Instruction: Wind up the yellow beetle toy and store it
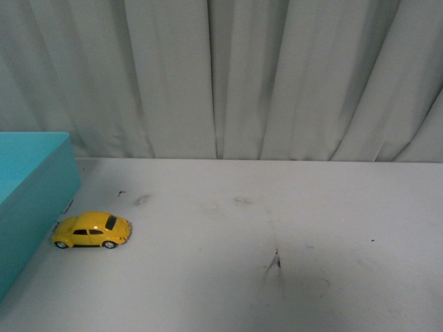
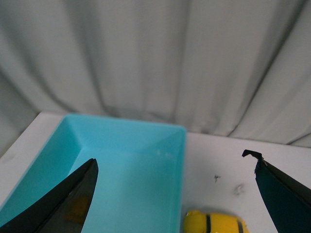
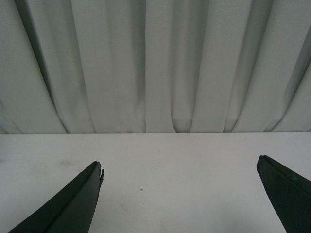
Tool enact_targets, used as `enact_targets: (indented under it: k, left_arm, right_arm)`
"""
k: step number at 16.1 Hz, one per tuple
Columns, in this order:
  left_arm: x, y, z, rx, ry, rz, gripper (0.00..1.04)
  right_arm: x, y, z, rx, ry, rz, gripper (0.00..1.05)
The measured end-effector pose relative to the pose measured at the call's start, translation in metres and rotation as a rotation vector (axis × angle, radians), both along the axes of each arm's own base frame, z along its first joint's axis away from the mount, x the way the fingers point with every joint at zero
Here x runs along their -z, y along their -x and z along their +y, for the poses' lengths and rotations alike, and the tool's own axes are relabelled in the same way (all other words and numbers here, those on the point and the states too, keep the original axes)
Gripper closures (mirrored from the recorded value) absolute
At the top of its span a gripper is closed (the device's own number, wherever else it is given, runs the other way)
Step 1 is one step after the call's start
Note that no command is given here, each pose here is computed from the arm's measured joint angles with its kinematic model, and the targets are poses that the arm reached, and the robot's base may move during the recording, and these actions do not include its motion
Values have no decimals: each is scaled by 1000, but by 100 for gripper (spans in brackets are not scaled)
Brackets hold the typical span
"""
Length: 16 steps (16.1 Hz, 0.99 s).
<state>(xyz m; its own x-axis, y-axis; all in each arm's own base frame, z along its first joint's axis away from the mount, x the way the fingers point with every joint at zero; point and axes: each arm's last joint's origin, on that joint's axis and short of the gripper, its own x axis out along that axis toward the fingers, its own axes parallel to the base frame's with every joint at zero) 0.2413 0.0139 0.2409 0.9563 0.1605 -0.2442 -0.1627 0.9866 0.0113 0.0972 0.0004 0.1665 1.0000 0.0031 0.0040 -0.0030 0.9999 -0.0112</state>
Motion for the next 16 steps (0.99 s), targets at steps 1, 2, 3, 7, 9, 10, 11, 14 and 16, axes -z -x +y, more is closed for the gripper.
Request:
enact_targets:
  k: [1,2,3,7,9,10,11,14,16]
  left_arm:
    - [-2,-8,-1,32,-9,4,7]
    - [-4,-21,-3,82,-23,17,7]
    - [-5,-49,-9,207,-66,43,7]
    - [15,-134,-28,572,-288,243,7]
    - [29,-141,-42,767,-407,354,7]
    - [39,-142,-48,872,-469,429,7]
    - [50,-143,-52,964,-527,505,7]
    - [70,-149,-54,1119,-712,684,7]
    - [79,-156,-55,1183,-800,752,7]
  right_arm:
    - [0,0,0,0,0,0,6]
    - [0,0,0,-1,0,0,6]
    - [0,0,0,-1,0,0,6]
    - [0,0,0,-1,0,0,6]
    - [0,0,0,0,0,0,6]
    - [0,0,0,-1,0,0,6]
    - [0,0,0,-1,0,0,6]
    - [0,0,0,-1,0,0,6]
    - [0,0,0,-1,0,0,6]
